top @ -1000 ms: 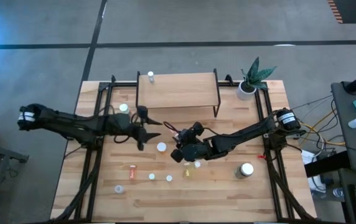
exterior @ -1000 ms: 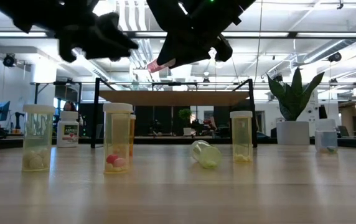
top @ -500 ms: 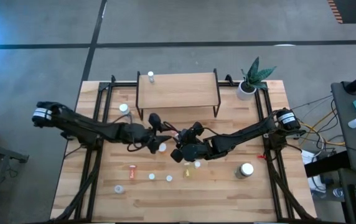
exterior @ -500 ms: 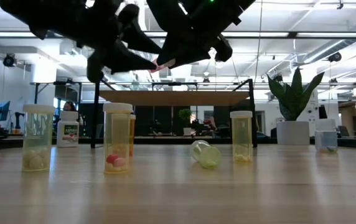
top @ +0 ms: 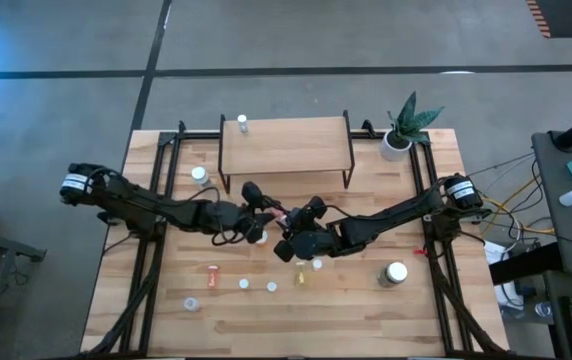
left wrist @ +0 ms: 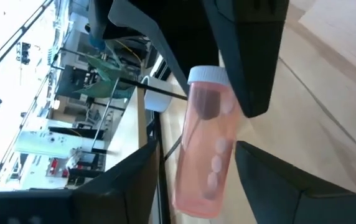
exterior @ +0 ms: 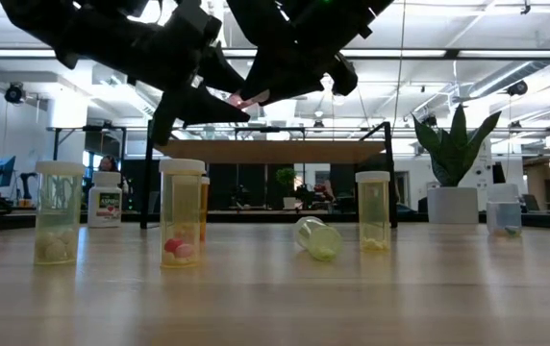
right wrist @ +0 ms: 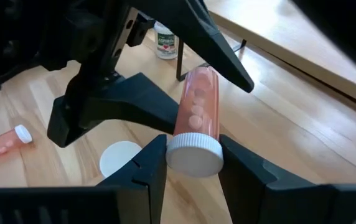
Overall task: Pick and place medicine bottles onto shelf by color
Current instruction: Put the right pink medicine bottle on the shelf
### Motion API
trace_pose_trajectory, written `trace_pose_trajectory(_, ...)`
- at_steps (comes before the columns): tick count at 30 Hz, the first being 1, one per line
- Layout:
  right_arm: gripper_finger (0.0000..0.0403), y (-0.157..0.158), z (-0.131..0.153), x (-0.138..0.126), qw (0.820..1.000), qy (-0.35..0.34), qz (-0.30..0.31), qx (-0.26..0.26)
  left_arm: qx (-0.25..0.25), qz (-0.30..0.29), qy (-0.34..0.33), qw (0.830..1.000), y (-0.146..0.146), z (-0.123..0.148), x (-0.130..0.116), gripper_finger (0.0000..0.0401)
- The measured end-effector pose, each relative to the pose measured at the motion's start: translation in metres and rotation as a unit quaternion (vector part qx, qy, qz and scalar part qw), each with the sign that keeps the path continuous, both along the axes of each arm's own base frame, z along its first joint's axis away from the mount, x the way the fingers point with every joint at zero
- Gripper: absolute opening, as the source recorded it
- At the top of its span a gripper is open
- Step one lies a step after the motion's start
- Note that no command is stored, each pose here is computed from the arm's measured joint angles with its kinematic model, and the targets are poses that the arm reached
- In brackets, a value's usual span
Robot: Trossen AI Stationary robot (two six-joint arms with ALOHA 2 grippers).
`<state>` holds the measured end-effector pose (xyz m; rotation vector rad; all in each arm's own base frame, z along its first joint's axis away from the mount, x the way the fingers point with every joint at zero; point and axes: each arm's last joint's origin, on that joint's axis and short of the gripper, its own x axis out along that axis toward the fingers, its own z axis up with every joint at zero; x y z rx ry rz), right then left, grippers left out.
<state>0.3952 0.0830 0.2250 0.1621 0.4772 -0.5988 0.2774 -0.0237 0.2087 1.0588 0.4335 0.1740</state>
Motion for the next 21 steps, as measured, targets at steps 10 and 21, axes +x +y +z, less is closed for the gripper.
trace_pose_trajectory(10, 0.0120, -0.0001, 0.0010, 0.0000, 1.000, -0.003, 0.000, 0.001, 0.000, 0.000, 0.002, 1.000, 0.0000, 0.0007, -0.0009, 0.0088)
trace_pose_trajectory(21, 0.0138, -0.0001, 0.0015, 0.0004, 1.000, -0.006, -0.001, 0.001, -0.005, 0.006, -0.003, 1.000, 0.0002, 0.0010, -0.0009, 0.0088)
